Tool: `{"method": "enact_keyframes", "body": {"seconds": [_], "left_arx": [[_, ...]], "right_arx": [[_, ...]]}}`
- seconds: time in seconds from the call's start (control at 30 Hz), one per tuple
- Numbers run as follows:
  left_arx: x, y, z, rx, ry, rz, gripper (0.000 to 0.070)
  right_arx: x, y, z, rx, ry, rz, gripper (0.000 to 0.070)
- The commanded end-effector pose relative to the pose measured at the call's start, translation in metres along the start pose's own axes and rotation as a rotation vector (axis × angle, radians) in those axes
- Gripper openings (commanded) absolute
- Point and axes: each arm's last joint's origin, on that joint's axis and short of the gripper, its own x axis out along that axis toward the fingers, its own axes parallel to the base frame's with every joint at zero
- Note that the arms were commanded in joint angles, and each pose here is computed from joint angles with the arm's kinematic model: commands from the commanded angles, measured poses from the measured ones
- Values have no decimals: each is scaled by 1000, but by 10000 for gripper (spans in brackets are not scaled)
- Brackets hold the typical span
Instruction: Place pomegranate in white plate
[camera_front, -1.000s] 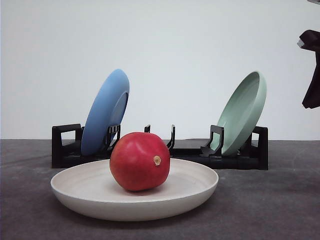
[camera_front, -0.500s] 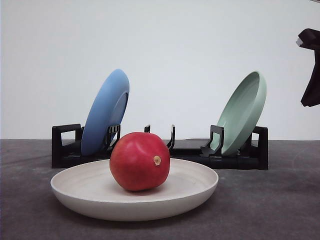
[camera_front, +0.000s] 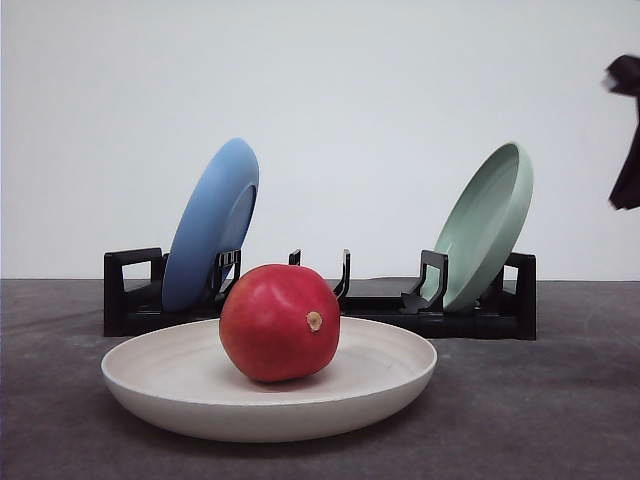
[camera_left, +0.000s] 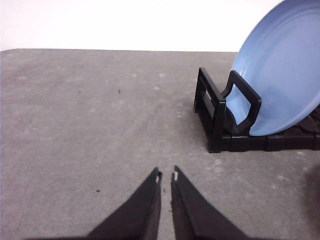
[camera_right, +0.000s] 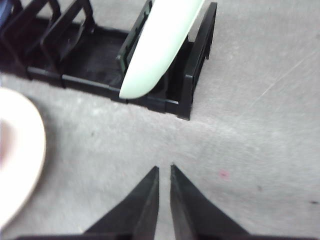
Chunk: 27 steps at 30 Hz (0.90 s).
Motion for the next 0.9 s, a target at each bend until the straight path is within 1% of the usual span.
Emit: {"method": "enact_keyframes", "body": {"seconds": [0.0,0.07,0.17,0.23,0.33,0.43,0.63,0.8,0.87], "left_arx": [[1,0,-2,13,-6,-2,18],[1,0,-2,13,-6,-2,18],[1,0,-2,13,-6,-2,18],[1,0,-2,13,-6,-2,18],[1,0,-2,13,-6,-2,18],[1,0,-2,13,-6,-2,18],[1,0,-2,13,-6,-2,18],[1,0,-2,14,-6,-2,18],[1,0,-2,13,-6,-2,18]], "right_arx": [[-7,0,1,-60,-23,-7,34],[-15,-1,2,-63,-59,-15,34],[-29,-5,2,-124,-127,-43,34],[-36,-9,-1,-145,-166,-77,34],[-41,-17,-14,-123,-206,-136,35],[-40,-23,-34,-82,-231,-188,34],[-27,-31,-74,-8,-333,-241,34],[-17,-33,-95,-15,-459,-255,34],[-18,-33,-98,-20,-474,-267,35]]}}
